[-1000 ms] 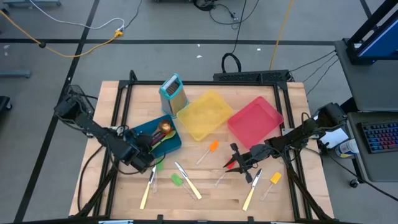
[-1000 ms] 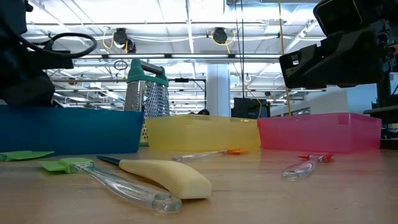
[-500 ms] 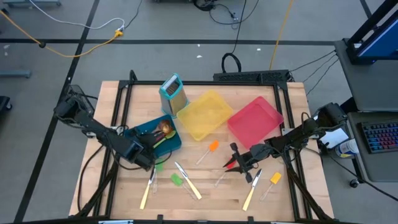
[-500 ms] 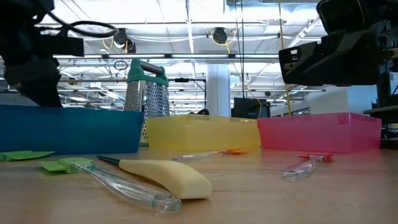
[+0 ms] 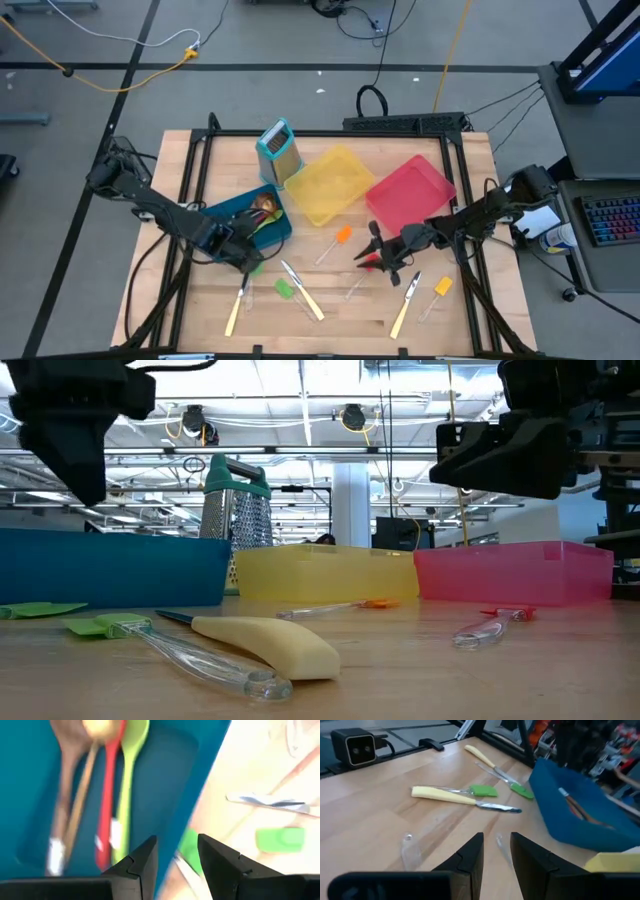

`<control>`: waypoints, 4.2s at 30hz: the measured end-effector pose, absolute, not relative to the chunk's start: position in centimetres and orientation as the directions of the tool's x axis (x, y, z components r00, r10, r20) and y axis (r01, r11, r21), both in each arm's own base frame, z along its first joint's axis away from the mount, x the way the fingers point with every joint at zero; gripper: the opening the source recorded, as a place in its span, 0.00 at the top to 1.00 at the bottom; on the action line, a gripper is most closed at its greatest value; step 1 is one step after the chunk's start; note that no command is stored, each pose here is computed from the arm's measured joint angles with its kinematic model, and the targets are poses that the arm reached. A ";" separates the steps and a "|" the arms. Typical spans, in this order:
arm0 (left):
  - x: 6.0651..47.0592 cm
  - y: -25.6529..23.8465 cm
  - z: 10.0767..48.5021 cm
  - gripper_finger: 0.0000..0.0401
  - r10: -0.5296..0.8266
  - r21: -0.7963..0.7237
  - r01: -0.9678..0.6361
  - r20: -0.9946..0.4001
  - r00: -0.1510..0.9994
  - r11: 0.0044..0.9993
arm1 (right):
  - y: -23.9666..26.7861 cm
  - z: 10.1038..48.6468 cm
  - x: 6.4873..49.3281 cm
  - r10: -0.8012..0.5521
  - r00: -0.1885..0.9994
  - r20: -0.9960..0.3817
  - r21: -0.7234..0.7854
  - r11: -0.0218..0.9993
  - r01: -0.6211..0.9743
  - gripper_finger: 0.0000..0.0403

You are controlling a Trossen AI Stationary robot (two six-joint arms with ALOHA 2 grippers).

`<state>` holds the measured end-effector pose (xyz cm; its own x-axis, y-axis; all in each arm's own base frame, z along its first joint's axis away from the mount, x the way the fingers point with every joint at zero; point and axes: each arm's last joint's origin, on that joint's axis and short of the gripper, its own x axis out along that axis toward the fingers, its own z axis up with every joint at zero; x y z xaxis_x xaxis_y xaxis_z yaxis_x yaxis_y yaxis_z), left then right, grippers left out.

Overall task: Pick & Place Kitchen Items
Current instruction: Put the yellow table knife into the red bin

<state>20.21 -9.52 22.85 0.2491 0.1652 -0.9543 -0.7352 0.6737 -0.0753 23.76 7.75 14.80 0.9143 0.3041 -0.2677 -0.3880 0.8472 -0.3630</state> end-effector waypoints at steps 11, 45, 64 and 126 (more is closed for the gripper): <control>21.4 -14.0 20.6 0.64 -0.194 -0.229 -0.878 -0.968 0.160 0.421 | 5.7 15.5 24.5 0.349 0.917 -0.193 -0.502 0.768 -0.398 0.78; 19.4 -23.2 13.4 0.68 -0.342 -0.005 -0.967 -0.936 -0.085 0.255 | 2.2 17.2 25.2 0.320 0.947 -0.022 -0.674 0.695 -0.250 0.78; 19.2 -23.1 13.8 0.82 -0.254 0.009 -0.943 -0.962 -0.098 0.332 | 2.2 17.0 25.2 0.320 0.946 -0.041 -0.629 0.727 -0.273 0.78; 37.1 -6.3 24.1 0.81 0.605 0.177 -0.613 -0.509 0.613 0.770 | -1.4 21.0 27.4 -0.070 0.939 0.336 0.081 0.996 0.045 0.70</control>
